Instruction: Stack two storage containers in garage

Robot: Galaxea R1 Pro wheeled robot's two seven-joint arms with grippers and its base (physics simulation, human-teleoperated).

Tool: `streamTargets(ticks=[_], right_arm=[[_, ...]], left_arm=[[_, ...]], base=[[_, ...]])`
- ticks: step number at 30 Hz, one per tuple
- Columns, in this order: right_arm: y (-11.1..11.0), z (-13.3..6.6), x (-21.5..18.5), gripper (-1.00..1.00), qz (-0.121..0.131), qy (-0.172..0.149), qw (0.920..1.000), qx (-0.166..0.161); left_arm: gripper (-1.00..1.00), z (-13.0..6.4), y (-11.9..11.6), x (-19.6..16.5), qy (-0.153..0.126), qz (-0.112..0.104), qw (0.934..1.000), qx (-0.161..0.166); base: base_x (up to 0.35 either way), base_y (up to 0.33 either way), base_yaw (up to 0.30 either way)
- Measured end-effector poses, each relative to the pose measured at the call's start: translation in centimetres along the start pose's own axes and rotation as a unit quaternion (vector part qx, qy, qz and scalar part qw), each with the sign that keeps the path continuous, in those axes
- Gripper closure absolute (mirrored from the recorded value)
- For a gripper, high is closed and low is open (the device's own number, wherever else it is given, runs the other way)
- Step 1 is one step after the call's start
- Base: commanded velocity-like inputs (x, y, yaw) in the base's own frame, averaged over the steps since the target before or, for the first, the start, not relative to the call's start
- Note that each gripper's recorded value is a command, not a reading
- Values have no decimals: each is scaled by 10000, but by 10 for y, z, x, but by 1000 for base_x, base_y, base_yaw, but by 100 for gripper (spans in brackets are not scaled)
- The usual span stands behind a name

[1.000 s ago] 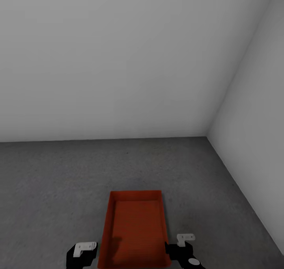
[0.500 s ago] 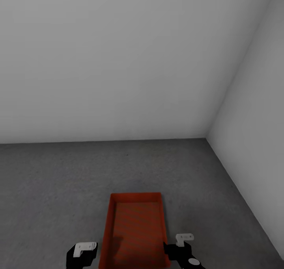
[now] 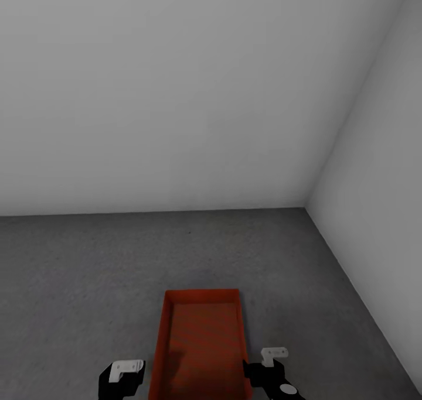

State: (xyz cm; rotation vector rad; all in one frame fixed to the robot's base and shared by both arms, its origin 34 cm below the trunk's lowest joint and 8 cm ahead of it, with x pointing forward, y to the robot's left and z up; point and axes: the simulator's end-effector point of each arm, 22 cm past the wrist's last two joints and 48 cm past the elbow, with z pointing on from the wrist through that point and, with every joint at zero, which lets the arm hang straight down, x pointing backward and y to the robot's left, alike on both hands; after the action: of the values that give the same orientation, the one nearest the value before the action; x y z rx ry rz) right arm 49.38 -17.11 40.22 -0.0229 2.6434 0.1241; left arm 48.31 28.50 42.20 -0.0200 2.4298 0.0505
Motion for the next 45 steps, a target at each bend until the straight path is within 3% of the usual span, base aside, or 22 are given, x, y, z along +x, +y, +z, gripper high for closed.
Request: streamTargets(ticks=[45], right_arm=[[6, -67, -41, -100, 0, 2, 10000, -1]], left_arm=[[-100, -57, 2, -54, 10, 0, 10000, 0]], base=[[0, 0, 0]])
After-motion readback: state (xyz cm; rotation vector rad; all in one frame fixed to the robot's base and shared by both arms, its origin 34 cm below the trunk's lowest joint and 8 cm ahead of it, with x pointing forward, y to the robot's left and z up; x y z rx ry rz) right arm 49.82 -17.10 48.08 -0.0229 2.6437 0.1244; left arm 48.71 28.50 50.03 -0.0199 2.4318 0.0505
